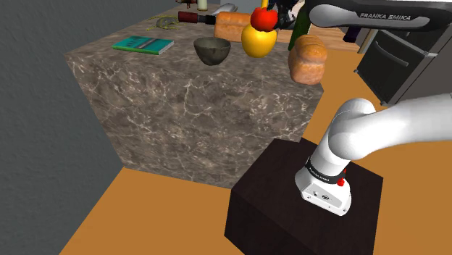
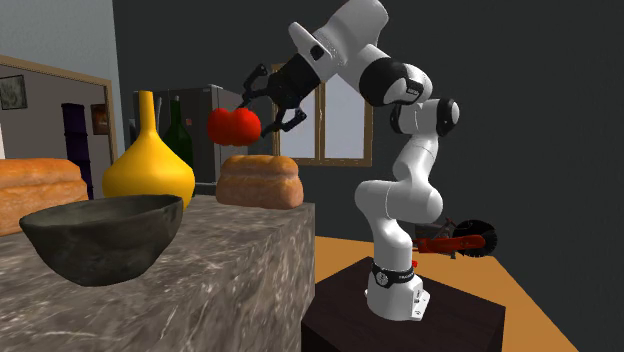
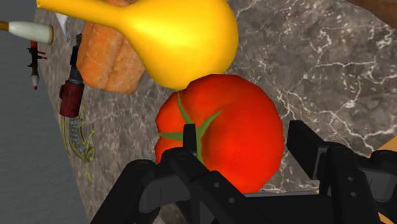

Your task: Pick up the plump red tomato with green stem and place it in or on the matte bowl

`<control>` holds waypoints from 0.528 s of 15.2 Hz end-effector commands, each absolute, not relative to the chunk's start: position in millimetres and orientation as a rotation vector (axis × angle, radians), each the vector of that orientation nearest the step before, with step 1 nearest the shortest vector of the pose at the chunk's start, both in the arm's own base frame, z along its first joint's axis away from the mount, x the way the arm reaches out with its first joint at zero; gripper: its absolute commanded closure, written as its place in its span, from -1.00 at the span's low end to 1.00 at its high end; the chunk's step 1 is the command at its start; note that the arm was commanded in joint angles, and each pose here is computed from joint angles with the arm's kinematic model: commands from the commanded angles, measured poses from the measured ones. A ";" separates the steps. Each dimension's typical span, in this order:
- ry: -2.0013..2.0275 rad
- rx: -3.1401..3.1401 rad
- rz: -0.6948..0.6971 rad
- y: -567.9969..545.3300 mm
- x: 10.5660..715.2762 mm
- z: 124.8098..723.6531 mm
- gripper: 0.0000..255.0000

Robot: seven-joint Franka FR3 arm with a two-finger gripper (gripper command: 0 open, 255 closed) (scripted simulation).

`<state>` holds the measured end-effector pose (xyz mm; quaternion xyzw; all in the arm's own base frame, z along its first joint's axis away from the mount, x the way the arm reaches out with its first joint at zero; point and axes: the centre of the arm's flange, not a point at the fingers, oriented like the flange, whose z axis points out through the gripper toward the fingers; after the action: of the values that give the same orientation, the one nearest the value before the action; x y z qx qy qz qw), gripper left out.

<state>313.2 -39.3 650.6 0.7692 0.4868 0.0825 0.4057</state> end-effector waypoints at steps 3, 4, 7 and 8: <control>1.229 1.941 0.209 -22.1 365.1 650.9 1.00; 1.229 1.941 0.209 -18.1 377.6 651.6 1.00; 1.229 1.941 0.209 -6.2 415.3 653.7 1.00; 1.229 1.941 0.209 -2.2 427.9 654.4 1.00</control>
<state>416.2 -9.2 653.1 0.7692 0.4867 0.0825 0.4056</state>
